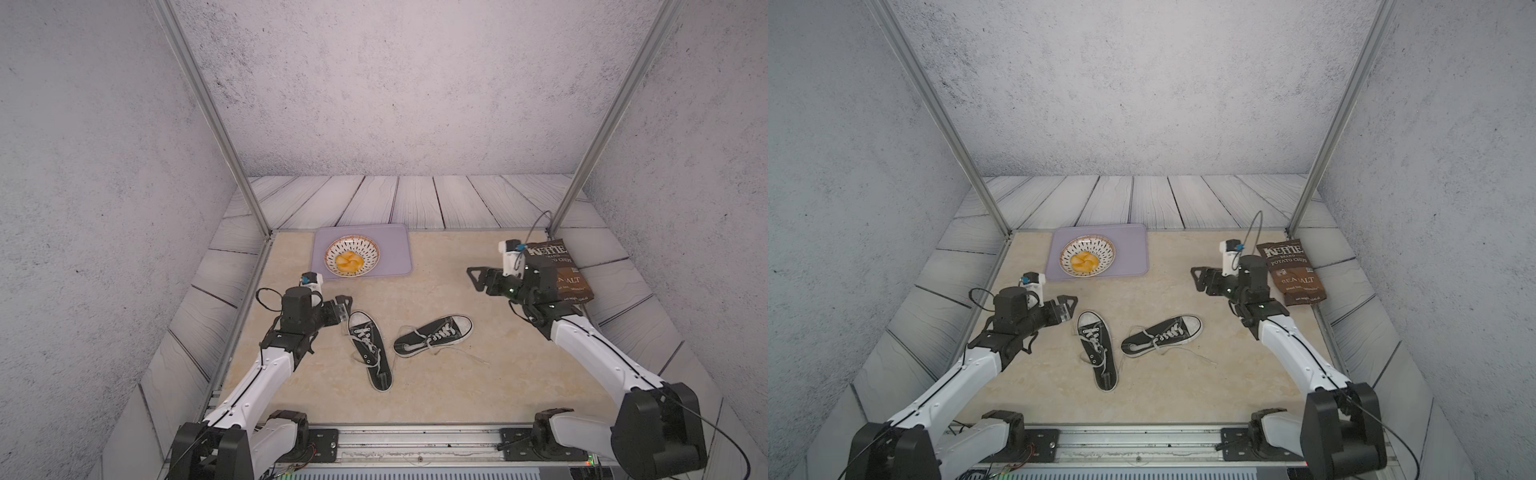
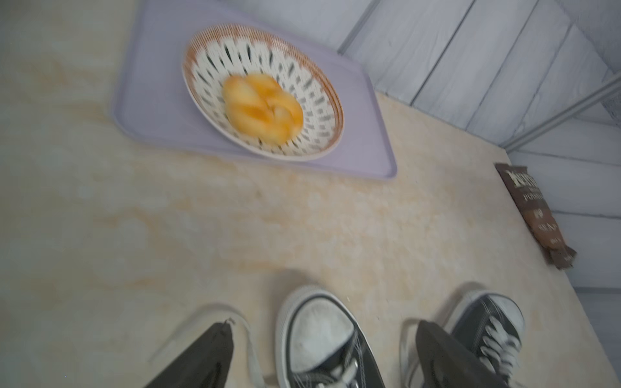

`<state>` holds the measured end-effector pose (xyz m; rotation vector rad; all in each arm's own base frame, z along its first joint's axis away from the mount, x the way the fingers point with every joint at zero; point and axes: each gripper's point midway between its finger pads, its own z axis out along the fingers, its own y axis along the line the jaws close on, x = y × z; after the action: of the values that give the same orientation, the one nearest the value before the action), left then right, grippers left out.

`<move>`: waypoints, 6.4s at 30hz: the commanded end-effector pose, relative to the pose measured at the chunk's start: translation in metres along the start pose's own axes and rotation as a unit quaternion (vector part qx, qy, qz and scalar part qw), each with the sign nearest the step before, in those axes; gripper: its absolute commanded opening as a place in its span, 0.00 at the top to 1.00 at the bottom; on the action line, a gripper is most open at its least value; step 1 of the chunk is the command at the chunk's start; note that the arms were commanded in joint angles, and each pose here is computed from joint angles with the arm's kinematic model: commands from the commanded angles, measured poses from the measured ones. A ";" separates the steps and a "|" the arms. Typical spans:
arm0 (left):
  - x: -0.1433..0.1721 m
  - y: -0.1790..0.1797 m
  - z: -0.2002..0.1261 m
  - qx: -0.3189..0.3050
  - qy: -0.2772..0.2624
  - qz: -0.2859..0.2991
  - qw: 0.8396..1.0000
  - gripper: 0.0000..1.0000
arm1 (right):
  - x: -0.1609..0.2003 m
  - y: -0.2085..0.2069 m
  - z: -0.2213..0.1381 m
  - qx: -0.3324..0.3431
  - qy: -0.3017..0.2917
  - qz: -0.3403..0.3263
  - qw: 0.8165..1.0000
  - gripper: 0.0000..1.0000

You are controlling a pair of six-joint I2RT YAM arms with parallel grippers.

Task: Tie the shoes
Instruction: Move the shoe to the center of the board, then cross the shoelace with the shoelace.

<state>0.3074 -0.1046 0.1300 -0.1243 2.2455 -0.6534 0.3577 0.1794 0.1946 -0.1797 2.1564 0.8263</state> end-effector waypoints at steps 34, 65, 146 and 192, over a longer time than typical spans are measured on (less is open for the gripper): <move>0.109 -0.047 0.082 0.160 0.223 -0.097 0.957 0.58 | 0.176 0.084 0.166 -0.004 0.285 -0.096 0.954 0.68; 0.073 -0.023 0.090 0.012 0.110 -0.240 0.965 0.41 | 0.142 0.100 0.080 -0.058 0.202 -0.136 0.968 0.36; 0.031 -0.191 -0.011 0.423 0.009 0.185 0.887 1.00 | 0.044 0.185 0.058 -0.270 0.066 0.265 0.923 0.37; 0.110 -0.182 0.039 0.471 0.134 0.217 0.845 0.62 | 0.001 0.144 0.035 -0.185 0.032 0.151 0.971 1.00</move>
<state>0.2343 -0.3105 0.1158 0.9725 1.8895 -1.5509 0.3268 0.3176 0.2213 -0.0298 2.1897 1.4192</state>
